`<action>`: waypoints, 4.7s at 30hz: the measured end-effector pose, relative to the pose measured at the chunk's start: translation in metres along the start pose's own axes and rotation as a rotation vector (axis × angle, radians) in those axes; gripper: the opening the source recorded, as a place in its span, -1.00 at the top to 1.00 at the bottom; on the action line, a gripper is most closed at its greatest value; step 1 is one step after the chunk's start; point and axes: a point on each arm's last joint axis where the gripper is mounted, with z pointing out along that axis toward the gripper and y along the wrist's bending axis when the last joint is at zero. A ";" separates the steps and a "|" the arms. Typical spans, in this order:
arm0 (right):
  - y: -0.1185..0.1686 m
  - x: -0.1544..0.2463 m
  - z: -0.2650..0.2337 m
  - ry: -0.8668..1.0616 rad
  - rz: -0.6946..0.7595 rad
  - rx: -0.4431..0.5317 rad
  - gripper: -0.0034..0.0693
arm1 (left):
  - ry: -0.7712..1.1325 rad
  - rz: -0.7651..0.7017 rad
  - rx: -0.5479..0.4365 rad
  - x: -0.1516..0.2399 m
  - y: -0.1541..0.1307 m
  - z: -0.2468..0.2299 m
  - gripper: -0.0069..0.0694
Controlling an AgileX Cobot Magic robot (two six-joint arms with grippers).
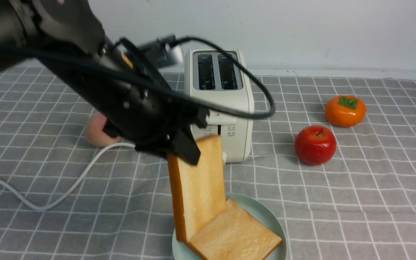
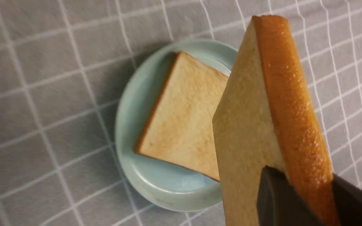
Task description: Take toasted bread from bread machine on grey coffee table place on plate.
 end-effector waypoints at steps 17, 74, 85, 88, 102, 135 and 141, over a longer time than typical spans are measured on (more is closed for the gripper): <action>0.000 0.000 0.000 0.002 0.006 -0.004 0.83 | 0.026 -0.137 0.131 0.022 0.037 0.079 0.36; 0.000 0.000 0.000 0.002 0.003 -0.002 0.66 | -0.743 0.035 -0.324 0.230 0.084 -0.075 0.86; 0.000 0.000 0.000 0.001 0.003 -0.002 0.63 | -0.682 0.017 -0.354 0.238 0.093 -0.065 0.86; 0.000 0.000 0.000 0.001 0.003 -0.002 0.61 | -0.742 0.045 -0.336 0.242 0.091 -0.070 0.86; 0.000 0.001 0.000 0.003 0.003 -0.001 0.59 | -1.053 0.016 -0.457 0.284 0.135 -0.033 0.86; 0.000 0.001 0.000 -0.002 0.001 -0.001 0.49 | -0.991 -0.024 -0.476 0.289 0.143 -0.022 0.81; 0.005 -0.004 -0.001 -0.059 0.021 -0.053 0.46 | -0.991 -0.024 -0.476 0.289 0.143 -0.022 0.79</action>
